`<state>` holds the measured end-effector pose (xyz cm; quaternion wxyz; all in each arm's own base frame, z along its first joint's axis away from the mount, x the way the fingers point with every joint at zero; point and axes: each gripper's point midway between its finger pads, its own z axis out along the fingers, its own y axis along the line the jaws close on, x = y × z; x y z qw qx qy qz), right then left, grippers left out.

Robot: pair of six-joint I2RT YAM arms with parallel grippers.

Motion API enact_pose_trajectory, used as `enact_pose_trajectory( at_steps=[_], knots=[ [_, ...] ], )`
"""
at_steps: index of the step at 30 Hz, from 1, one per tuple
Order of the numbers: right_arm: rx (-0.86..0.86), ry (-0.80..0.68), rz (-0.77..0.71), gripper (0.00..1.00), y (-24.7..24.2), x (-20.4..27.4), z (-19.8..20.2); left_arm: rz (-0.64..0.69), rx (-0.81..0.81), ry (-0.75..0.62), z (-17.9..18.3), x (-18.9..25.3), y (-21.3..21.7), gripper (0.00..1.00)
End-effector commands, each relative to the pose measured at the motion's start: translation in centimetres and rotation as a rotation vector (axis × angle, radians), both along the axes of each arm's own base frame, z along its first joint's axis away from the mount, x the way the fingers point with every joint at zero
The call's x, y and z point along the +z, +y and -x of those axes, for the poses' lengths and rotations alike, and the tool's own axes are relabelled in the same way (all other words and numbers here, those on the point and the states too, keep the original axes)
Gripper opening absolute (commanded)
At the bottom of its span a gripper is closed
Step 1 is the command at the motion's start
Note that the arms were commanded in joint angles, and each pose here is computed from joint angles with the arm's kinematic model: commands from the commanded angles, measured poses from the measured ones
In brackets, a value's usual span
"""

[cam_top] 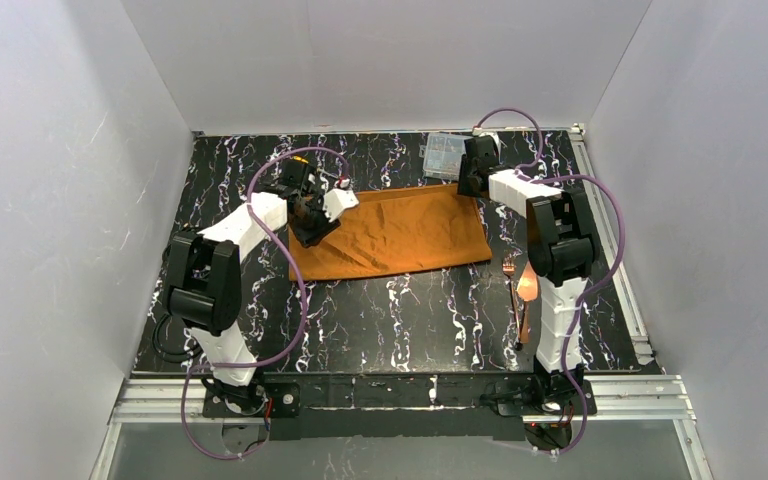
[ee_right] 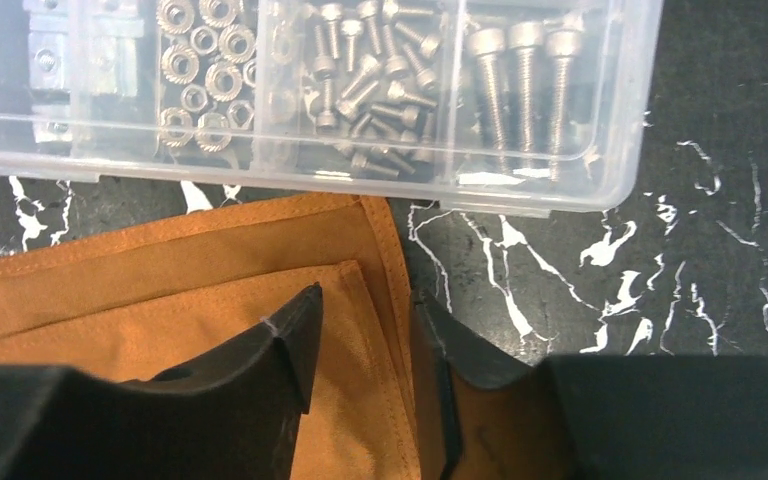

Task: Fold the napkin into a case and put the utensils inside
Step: Move the rectangle-folded napkin to the center of the board.

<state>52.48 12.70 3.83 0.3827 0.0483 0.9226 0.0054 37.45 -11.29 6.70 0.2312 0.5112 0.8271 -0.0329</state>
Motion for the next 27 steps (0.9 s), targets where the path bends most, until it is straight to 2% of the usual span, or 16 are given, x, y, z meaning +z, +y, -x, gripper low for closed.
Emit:
enact_pose_trajectory(
  at_steps=[1, 6, 11, 14, 18, 23, 27],
  knots=[
    [0.038, -0.025, -0.058, 0.5, 1.2, 2.4, -0.7, 0.013, -0.06, 0.126, 3.6, -1.1, -0.7, 0.35],
    [0.001, -0.013, -0.106, 0.67, 0.6, 4.0, 2.0, 0.055, -0.1, 0.152, 5.5, 1.7, -1.2, 0.37],
    [-0.1, 0.0, -0.096, 0.86, -1.0, 6.6, 7.2, 0.088, -0.26, 0.262, 11.4, 4.2, -0.9, 0.4],
    [-0.124, 0.068, -0.119, 0.88, -1.6, 6.0, 11.3, 0.008, -0.338, 0.281, 14.1, 2.2, 1.1, 0.41],
    [-0.093, 0.115, -0.195, 0.88, -1.0, 5.5, 15.1, -0.067, -0.381, 0.205, 14.5, -0.1, 2.7, 0.4],
    [-0.066, 0.169, -0.253, 0.85, 0.0, 4.4, 17.0, -0.148, -0.338, 0.038, 11.2, -2.1, 3.2, 0.33],
    [-0.065, 0.186, -0.256, 0.84, 0.1, 3.8, 17.3, -0.176, -0.32, -0.032, 8.8, -2.6, 3.1, 0.34]
  ],
)
